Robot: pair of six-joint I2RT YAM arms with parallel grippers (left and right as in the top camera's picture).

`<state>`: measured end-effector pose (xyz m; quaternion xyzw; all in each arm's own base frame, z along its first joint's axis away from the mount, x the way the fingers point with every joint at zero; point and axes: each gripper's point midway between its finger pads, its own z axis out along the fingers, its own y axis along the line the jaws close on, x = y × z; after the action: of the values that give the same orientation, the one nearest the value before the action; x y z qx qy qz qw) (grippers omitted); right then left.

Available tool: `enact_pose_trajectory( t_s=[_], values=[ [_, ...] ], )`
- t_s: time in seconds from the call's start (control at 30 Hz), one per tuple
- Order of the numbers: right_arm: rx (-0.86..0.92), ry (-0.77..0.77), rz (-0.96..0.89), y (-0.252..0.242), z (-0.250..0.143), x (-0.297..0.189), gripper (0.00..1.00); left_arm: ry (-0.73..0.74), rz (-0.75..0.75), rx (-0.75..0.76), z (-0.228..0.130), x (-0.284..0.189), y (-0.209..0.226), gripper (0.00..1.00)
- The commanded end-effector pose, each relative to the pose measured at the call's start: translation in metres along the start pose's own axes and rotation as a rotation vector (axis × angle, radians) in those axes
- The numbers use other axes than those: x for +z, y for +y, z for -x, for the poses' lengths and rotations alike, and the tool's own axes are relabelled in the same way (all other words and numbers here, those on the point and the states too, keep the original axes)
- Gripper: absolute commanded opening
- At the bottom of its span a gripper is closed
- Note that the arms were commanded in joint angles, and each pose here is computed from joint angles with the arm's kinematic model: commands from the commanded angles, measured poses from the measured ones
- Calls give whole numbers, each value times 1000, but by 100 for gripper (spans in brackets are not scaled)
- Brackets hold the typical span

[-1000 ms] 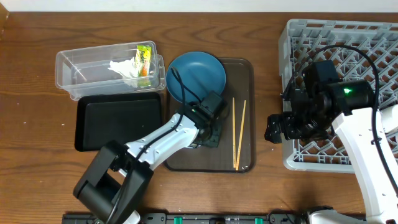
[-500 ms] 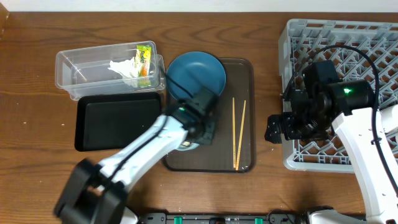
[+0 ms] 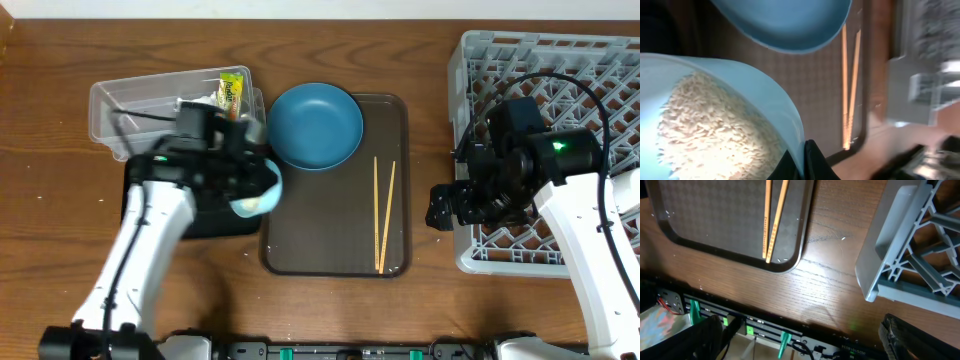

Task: Sort waste into correct bins and load items into the dishwasher rack
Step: 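Tip the rice bowl over the black tray to pour out rice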

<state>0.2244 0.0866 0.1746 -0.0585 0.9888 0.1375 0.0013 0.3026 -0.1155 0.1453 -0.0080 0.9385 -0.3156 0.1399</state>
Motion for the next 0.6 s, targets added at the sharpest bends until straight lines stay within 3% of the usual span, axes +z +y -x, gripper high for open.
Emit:
enact_pose_trajectory(
  t_s=[0.0, 0.33, 0.43, 0.57],
  values=[
    [3, -3, 8, 4, -2, -1, 99, -16, -239, 14, 8, -14, -4, 6],
    [3, -1, 8, 4, -2, -1, 99, -146, -700, -235, 41, -49, 33, 6],
    [4, 0, 8, 4, -3, -1, 99, -178, -795, -306, 48, -56, 44, 6],
    [4, 0, 8, 4, -3, -1, 99, -181, -800, -414, 48, -57, 64, 6]
  ],
)
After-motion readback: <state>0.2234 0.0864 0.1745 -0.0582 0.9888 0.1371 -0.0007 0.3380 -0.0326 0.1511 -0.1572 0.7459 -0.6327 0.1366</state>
